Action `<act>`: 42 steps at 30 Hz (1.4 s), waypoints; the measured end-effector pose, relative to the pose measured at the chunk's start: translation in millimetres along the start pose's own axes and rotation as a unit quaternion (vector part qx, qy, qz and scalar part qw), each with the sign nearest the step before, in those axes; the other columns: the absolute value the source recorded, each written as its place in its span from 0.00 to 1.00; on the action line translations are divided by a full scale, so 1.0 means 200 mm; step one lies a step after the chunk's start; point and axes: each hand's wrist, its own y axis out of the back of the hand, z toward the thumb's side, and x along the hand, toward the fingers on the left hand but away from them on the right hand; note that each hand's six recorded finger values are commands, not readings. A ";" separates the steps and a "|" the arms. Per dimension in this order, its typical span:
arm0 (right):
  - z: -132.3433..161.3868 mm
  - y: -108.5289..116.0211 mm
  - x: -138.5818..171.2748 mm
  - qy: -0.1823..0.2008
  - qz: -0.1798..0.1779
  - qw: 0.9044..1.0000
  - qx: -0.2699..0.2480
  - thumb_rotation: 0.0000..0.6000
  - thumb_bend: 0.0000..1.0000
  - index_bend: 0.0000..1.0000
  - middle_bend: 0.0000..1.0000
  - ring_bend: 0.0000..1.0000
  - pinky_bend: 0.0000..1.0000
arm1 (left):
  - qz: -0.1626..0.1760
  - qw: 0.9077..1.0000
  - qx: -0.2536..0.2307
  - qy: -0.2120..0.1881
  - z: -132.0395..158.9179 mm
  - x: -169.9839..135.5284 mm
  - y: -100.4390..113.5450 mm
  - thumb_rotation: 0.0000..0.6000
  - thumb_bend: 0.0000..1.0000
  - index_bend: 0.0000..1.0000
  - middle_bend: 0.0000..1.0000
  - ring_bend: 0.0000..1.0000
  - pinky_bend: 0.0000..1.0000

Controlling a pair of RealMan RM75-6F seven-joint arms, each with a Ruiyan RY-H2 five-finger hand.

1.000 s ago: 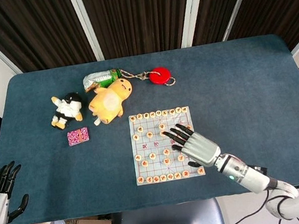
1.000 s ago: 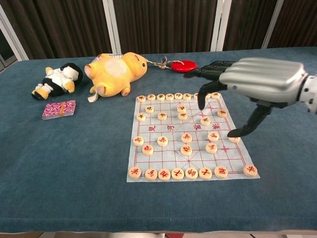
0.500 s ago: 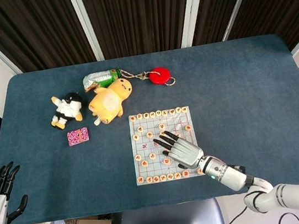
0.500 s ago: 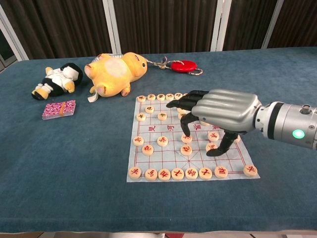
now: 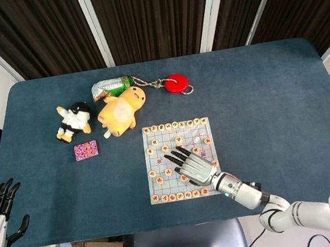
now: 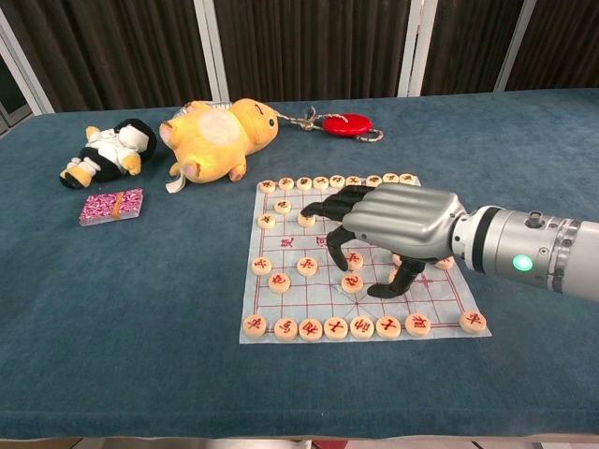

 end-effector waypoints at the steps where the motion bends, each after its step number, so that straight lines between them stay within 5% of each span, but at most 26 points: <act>1: 0.00 0.00 0.00 0.000 0.001 1.000 0.000 1.00 0.40 0.57 0.06 0.00 0.00 | 0.000 1.000 0.000 0.000 0.00 0.00 0.00 1.00 0.38 0.00 0.00 0.00 0.03; 30: 0.03 -0.02 -0.05 0.001 0.012 1.000 -0.003 1.00 0.44 0.64 0.09 0.00 0.00 | 0.002 1.000 0.001 0.003 -0.01 0.00 0.01 1.00 0.38 0.00 0.00 0.00 0.03; 42: -0.07 0.12 -0.05 -0.035 -0.035 0.998 -0.032 1.00 0.44 0.64 0.09 0.00 0.00 | 0.003 1.000 0.002 0.005 -0.01 0.00 0.01 1.00 0.38 0.00 0.00 0.00 0.03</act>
